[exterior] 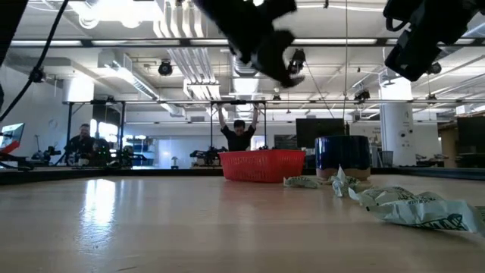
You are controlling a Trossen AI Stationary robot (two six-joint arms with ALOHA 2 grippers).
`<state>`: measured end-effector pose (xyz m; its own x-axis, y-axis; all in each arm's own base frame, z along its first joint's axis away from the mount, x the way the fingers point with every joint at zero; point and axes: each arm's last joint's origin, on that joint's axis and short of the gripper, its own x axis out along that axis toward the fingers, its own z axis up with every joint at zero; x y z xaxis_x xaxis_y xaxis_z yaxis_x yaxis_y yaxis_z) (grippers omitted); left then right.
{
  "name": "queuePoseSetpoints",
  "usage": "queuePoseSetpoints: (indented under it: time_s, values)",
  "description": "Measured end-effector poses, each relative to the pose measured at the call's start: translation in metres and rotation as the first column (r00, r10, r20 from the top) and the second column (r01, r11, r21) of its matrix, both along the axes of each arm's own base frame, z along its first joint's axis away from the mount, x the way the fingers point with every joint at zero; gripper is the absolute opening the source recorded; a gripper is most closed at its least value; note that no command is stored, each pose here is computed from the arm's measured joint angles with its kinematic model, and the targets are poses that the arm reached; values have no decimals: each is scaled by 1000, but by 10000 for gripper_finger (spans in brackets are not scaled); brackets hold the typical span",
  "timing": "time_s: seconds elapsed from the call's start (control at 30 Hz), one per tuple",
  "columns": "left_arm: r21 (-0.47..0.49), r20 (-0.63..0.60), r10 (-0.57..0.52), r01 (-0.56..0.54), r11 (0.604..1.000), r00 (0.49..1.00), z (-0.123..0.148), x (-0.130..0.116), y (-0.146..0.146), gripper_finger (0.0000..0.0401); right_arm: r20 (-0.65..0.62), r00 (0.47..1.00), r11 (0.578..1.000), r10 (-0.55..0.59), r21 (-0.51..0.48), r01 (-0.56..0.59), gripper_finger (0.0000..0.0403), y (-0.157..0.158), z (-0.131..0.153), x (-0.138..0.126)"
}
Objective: Pick and place Stevia / Truvia into bins
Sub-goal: Put the stevia packet into the red basket
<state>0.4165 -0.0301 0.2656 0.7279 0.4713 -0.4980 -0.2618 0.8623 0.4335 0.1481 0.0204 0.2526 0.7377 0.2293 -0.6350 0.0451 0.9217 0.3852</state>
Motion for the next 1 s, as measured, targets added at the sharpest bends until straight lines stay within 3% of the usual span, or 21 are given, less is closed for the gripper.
queuePoseSetpoints:
  time_s: [0.3, 0.53, 0.67, 1.0]
  values:
    - [16, -199, 152, -152, 988, 968, -20, -13, 66, 8, 13, 989, 988, -147, 54, 146, 68, 0, -2, 18]
    - [-77, -298, 49, -75, 994, 953, -34, -22, 105, 8, 18, 972, 967, -236, 105, 233, 68, 1, -8, 39]
    - [-69, -341, 44, -72, 995, 939, -42, -27, 114, 13, 20, 969, 963, -246, 120, 242, 68, 2, -14, 52]
    - [-62, -365, -12, -12, 998, 931, -45, -28, 115, 107, -111, 968, 972, -223, 42, 229, 68, 5, -48, 78]
